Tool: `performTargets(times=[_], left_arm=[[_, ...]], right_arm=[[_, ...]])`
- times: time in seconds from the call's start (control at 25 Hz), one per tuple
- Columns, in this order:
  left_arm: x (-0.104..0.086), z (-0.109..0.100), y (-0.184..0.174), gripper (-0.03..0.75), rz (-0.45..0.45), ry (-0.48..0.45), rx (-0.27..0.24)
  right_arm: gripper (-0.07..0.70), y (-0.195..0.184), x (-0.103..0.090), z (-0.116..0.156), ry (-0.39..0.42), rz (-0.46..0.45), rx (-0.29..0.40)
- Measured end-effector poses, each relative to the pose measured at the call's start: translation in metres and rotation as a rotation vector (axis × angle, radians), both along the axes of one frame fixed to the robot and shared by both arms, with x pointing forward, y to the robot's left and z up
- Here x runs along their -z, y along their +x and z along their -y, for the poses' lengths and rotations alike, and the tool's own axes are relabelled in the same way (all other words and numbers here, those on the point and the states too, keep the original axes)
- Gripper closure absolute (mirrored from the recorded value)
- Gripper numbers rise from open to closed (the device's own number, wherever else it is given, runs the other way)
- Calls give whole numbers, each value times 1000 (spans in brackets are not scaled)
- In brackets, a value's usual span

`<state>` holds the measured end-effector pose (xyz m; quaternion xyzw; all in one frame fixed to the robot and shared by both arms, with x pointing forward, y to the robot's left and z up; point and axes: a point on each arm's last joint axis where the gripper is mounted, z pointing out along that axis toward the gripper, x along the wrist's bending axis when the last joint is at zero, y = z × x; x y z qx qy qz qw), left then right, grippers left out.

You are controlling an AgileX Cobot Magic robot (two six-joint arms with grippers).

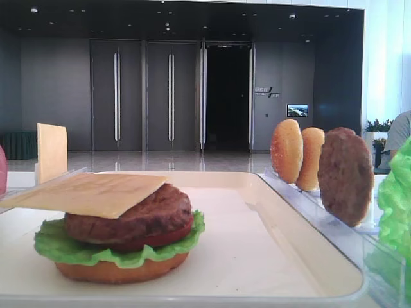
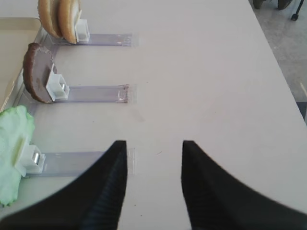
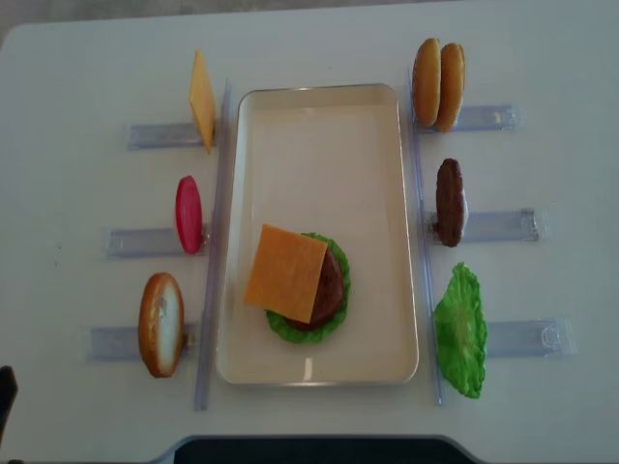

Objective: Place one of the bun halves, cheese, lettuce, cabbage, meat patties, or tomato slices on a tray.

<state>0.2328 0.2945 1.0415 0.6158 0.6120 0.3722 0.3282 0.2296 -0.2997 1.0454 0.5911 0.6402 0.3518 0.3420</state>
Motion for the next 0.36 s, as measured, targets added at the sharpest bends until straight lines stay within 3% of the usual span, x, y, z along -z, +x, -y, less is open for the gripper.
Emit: performTargets(times=[0.36], left_arm=[[0, 0, 0, 503, 0, 0, 0]], right_arm=[[338, 0, 0, 0, 0, 0, 0]])
